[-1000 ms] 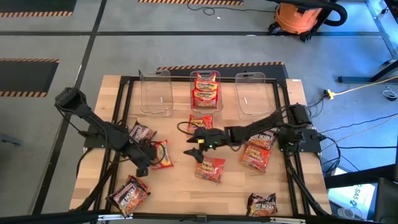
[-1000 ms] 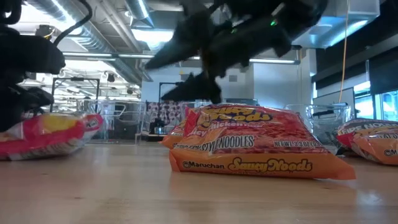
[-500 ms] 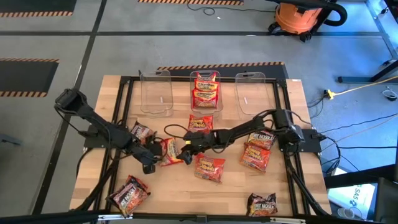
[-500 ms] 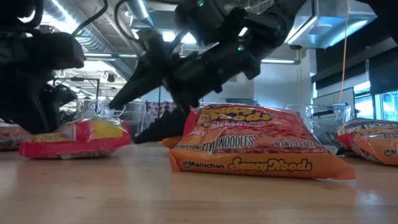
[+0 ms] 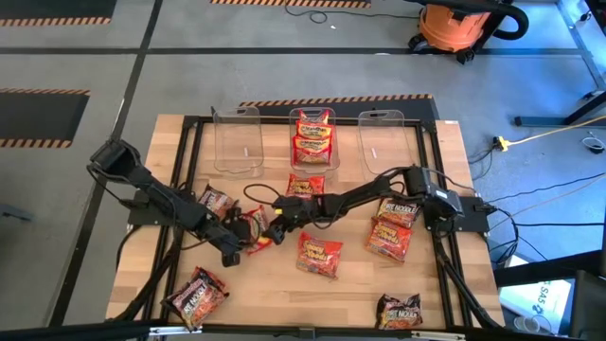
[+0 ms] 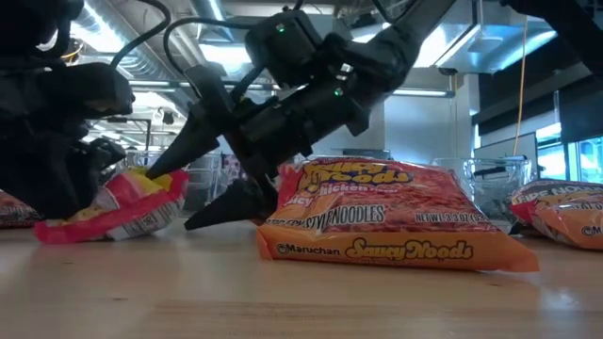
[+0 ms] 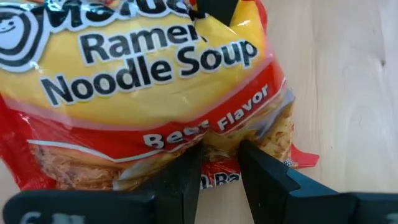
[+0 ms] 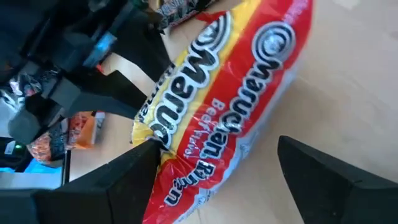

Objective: Sort Maruchan noodles
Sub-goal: Put the red noodle pack into the middle transparent bin

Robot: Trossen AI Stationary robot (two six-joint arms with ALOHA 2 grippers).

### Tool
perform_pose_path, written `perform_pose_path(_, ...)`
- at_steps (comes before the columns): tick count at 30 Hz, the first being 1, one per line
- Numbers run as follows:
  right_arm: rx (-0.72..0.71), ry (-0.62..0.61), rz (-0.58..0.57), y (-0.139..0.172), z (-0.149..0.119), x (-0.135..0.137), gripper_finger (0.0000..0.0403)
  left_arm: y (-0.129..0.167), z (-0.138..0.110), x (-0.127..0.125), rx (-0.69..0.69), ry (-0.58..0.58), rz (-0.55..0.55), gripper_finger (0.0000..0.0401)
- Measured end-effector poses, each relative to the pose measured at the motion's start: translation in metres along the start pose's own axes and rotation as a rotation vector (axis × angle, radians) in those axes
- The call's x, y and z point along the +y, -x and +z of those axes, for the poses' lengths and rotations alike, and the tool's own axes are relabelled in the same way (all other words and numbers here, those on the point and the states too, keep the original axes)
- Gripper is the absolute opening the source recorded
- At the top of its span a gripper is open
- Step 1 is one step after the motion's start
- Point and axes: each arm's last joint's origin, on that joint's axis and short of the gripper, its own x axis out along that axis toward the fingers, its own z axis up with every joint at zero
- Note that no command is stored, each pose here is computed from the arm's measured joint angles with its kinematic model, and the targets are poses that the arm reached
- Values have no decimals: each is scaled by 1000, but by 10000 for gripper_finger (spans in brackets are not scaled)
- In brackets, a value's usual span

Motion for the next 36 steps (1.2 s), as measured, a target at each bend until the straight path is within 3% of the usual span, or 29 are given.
perform_pose_path(6, 18, -1, 83, 0, 11, 8, 308, 0, 0, 0, -7, -3, -2, 105)
perform_pose_path(12, 6, -41, 52, 0, 14, 5, 308, -1, 2, -1, -23, 3, -13, 105)
perform_pose_path(18, 157, -100, 171, 4, 17, 3, 308, -1, 2, -1, -23, 3, -16, 105)
perform_pose_path(25, 39, -128, 64, -2, 18, -5, 308, -1, 3, -2, -35, 6, -18, 105)
perform_pose_path(30, -37, -124, 72, -13, 6, -3, 307, -1, 5, -2, -59, 14, -12, 105)
perform_pose_path(33, -46, -101, 80, -14, 6, -4, 288, -1, 6, -1, -66, 12, -14, 105)
perform_pose_path(36, -46, -83, 77, -14, 6, -4, 235, -1, 8, -1, -79, 8, -15, 105)
